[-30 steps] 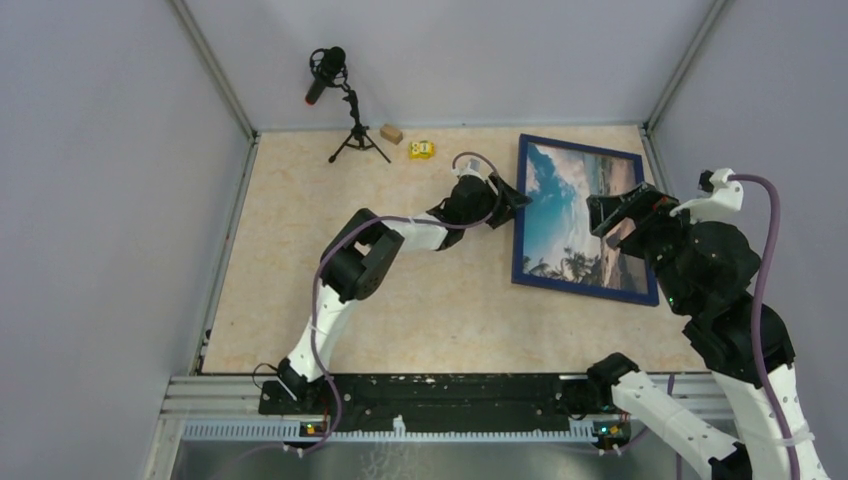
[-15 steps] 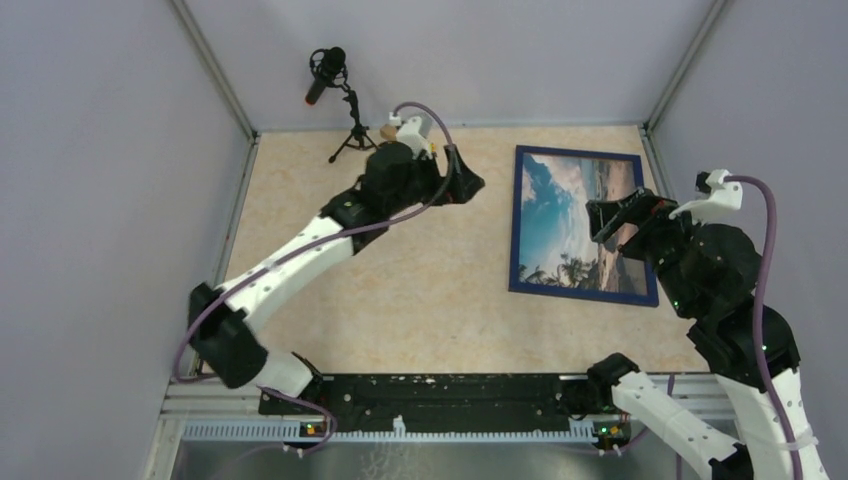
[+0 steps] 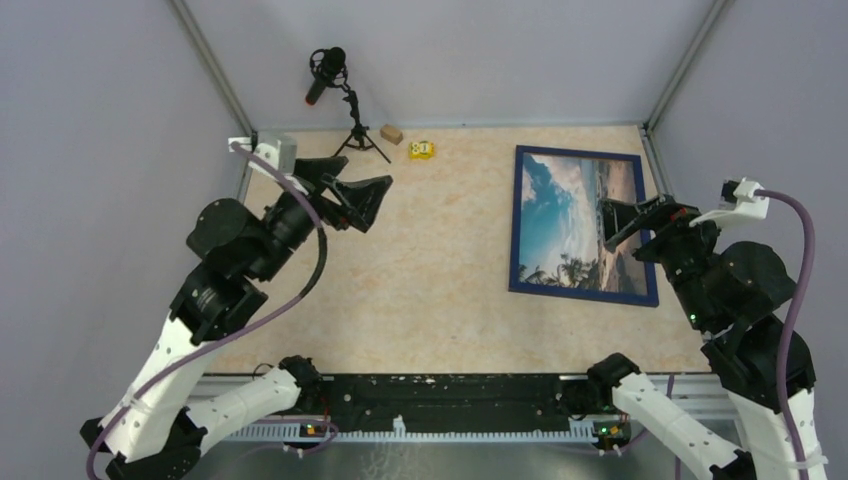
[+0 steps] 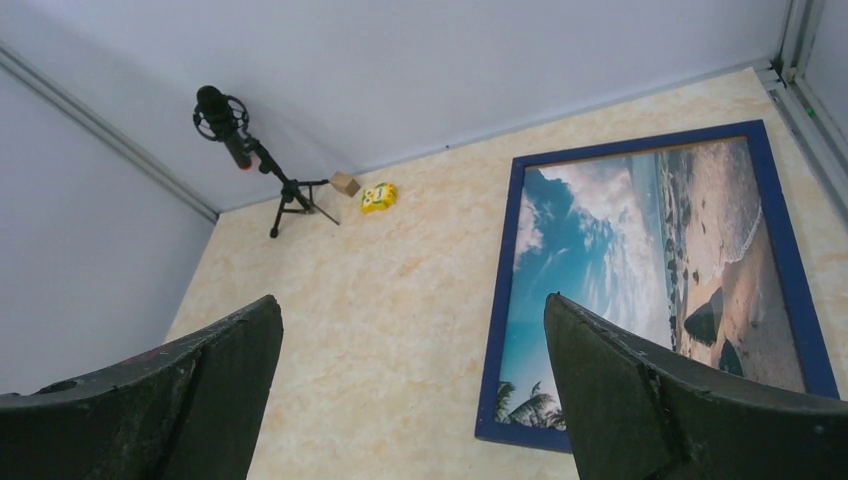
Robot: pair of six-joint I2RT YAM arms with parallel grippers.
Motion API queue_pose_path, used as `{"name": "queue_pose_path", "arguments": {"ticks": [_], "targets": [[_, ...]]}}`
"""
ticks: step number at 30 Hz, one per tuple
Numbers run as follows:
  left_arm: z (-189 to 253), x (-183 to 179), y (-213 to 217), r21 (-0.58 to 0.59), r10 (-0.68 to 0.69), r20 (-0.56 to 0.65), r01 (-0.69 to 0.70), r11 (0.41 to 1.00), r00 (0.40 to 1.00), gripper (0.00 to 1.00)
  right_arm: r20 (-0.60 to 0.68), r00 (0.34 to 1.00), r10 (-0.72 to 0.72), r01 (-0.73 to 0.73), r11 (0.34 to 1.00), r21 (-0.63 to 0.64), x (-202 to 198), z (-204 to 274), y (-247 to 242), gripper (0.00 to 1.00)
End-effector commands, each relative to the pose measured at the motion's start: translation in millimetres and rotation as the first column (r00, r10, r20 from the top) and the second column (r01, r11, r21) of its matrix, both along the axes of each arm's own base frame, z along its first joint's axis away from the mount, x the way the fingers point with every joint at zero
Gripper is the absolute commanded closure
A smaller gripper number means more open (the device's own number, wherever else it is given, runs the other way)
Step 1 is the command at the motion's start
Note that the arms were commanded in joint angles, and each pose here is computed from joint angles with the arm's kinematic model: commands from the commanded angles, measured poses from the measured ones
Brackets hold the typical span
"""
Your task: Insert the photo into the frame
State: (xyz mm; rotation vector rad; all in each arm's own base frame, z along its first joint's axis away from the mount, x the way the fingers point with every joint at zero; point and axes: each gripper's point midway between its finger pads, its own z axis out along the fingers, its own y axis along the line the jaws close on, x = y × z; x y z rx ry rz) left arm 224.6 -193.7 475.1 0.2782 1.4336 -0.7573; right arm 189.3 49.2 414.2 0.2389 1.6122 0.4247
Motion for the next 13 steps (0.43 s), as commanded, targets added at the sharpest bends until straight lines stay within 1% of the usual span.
{"name": "queue_pose_path", "arguments": {"ticks": [1, 8, 11, 13], "targets": [[21, -10, 26, 0.016, 0.072, 0.089, -0.073, 0.997, 0.993, 0.01, 0.076, 0.997, 0.003, -0.005, 1.0, 0.023, -4, 22, -2, 0.01], [14, -12, 35, 0.041, 0.101, 0.084, -0.105, 0.994, 0.991, 0.01, 0.07, 0.997, 0.022, -0.025, 0.999, 0.042, 0, 20, 5, 0.01], [13, -11, 35, 0.043, 0.102, 0.083, -0.105, 0.993, 0.991, 0.01, 0.035, 0.999, 0.017, -0.019, 0.999, 0.037, 3, 12, 6, 0.01], [13, -11, 33, 0.044, 0.094, 0.084, -0.098, 0.994, 0.992, 0.01, 0.036, 0.999, 0.019, -0.021, 0.999, 0.033, 4, 12, 6, 0.01]]}}
